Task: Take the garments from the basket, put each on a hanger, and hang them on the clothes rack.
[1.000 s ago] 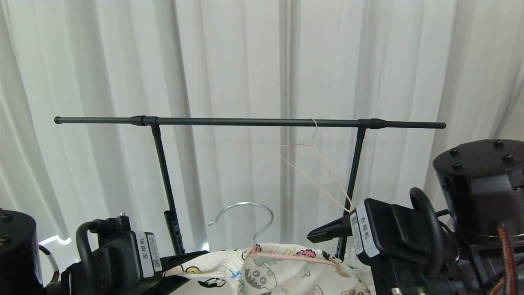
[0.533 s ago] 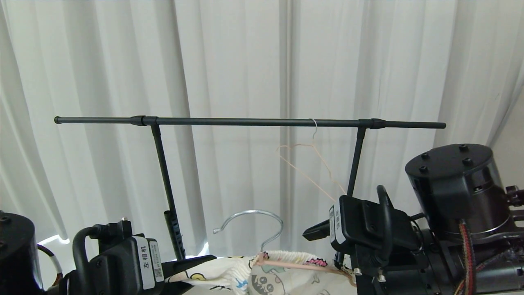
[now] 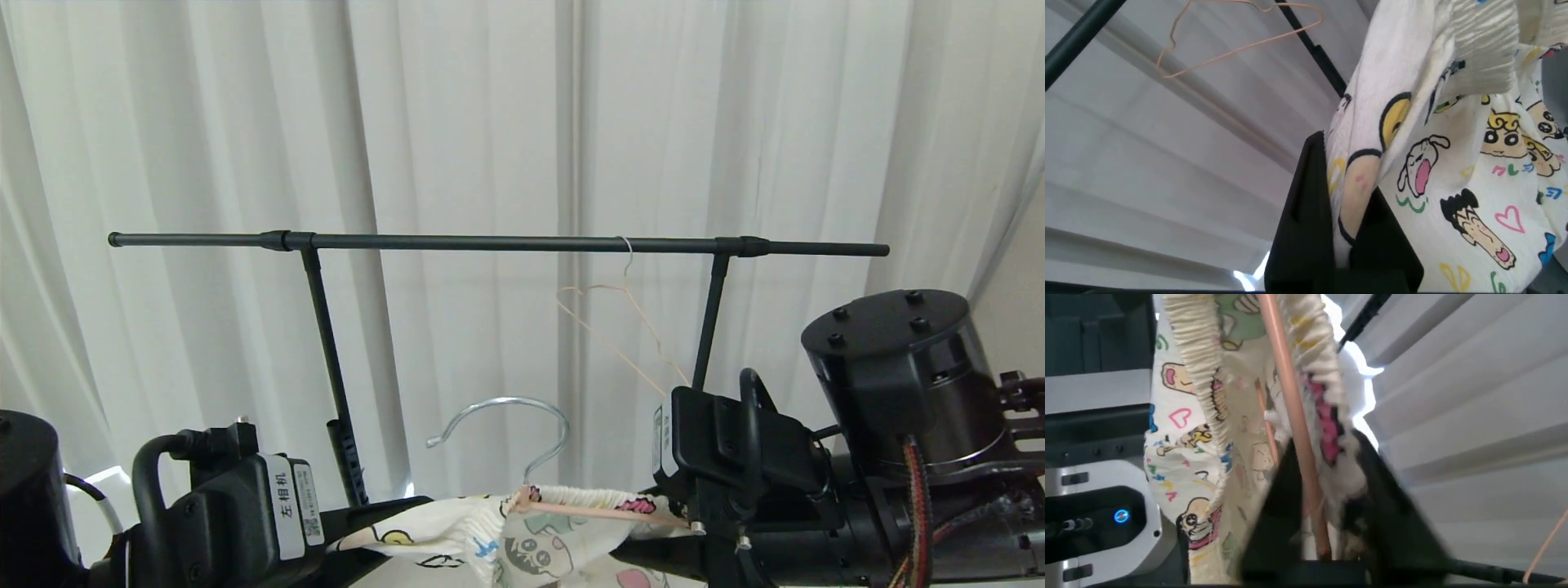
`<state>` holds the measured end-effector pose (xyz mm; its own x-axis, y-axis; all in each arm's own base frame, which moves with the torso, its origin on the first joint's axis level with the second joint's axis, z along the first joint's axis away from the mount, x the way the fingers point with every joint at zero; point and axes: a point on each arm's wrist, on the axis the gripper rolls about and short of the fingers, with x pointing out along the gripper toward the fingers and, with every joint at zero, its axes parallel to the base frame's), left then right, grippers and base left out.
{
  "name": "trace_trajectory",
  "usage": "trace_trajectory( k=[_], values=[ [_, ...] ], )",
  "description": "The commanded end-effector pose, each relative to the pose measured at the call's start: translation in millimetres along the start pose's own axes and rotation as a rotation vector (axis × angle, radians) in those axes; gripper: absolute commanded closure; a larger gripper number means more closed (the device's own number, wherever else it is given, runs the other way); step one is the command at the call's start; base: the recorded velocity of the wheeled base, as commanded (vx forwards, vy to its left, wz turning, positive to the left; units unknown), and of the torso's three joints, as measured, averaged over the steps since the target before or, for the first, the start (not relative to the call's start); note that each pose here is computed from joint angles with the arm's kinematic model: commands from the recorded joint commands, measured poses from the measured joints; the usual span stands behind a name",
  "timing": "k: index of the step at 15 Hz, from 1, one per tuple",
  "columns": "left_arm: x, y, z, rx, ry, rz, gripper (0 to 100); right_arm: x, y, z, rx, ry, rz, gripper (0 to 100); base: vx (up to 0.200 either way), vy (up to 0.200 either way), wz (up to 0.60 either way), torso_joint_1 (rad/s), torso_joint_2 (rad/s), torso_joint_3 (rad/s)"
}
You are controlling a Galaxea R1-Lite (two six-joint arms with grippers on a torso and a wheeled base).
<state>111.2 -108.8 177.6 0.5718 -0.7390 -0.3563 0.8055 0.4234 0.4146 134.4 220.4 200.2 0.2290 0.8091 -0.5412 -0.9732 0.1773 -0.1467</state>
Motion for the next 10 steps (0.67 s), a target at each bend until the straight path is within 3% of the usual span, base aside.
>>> trace_trajectory(
  k=[1, 5, 6, 10],
  values=[
    [-0.4, 0.2, 0.4, 0.001, -0.003, 0.001, 100, 0.1, -4.8, -1.8, 0.004, 0.006, -0.019, 100, 0.0, 0.0, 0.0, 0.0, 0.0, 0.0],
    [0.3, 0.1, 0.2, 0.002, 0.0, 0.0, 100, -0.6, -11.8, 2.0, -0.01, -0.054, -0.059, 100, 0.0, 0.0, 0.0, 0.0, 0.0, 0.0],
    [0.6, 0.1, 0.0, 0.001, 0.001, -0.001, 0, -0.2, -11.7, 1.6, -0.031, -0.061, -0.062, 100, 0.0, 0.0, 0.0, 0.0, 0.0, 0.0],
    [-2.6, 0.7, -2.6, -0.003, 0.007, 0.018, 0, -6.7, -18.0, -3.3, -0.071, -0.071, -0.1, 100, 0.0, 0.0, 0.0, 0.0, 0.0, 0.0]
  ],
)
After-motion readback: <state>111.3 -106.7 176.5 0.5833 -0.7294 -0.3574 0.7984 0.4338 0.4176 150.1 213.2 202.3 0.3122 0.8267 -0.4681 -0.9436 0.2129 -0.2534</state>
